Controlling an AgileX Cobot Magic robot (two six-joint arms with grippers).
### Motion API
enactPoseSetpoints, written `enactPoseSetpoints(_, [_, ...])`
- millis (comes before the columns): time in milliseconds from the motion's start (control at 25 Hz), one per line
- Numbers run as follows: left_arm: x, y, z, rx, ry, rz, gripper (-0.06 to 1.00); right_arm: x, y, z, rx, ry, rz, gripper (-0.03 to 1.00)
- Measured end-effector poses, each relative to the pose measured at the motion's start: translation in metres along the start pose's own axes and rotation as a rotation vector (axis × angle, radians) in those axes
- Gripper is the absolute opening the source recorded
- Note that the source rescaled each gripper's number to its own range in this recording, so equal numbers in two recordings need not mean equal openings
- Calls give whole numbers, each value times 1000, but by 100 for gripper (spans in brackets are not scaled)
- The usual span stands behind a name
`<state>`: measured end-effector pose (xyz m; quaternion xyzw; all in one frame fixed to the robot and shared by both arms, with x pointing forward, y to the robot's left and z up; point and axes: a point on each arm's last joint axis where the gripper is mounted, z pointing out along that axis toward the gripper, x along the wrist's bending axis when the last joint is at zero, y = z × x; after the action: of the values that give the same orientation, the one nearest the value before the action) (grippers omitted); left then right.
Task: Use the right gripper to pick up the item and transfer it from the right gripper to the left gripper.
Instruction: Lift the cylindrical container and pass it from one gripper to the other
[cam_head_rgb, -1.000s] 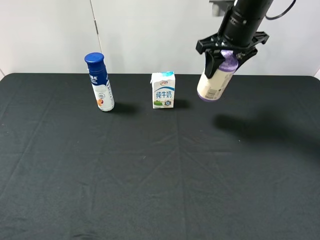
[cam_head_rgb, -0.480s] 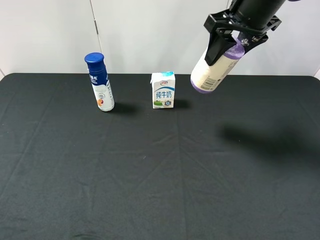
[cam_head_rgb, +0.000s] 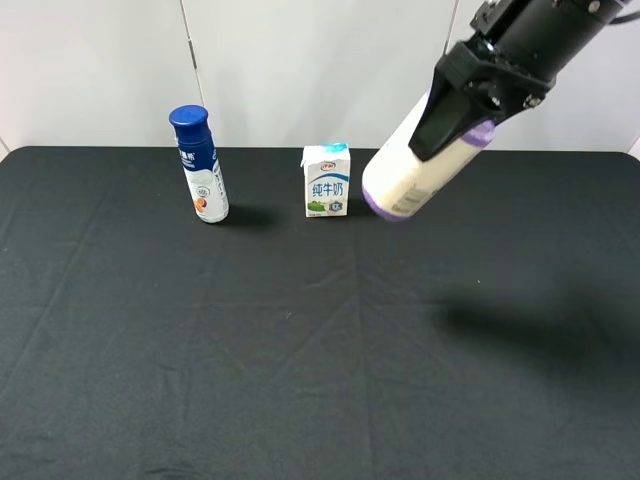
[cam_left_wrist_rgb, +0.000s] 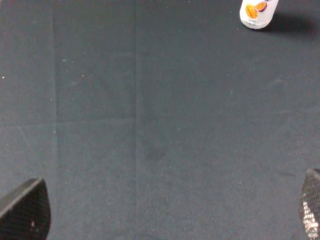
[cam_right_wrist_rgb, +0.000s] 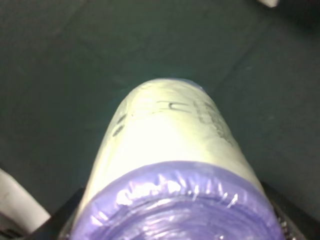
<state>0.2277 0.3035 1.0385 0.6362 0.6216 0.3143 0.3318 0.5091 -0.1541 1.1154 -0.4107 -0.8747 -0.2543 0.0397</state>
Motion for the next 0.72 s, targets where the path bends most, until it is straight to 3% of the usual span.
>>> enactPoseSetpoints(400, [0,0,0,1,0,0,100,7,-3,7,-2,77,-101,1])
enactPoseSetpoints(720, [0,0,0,1,-2,1,100,49,-2,21,31,148,-292,1])
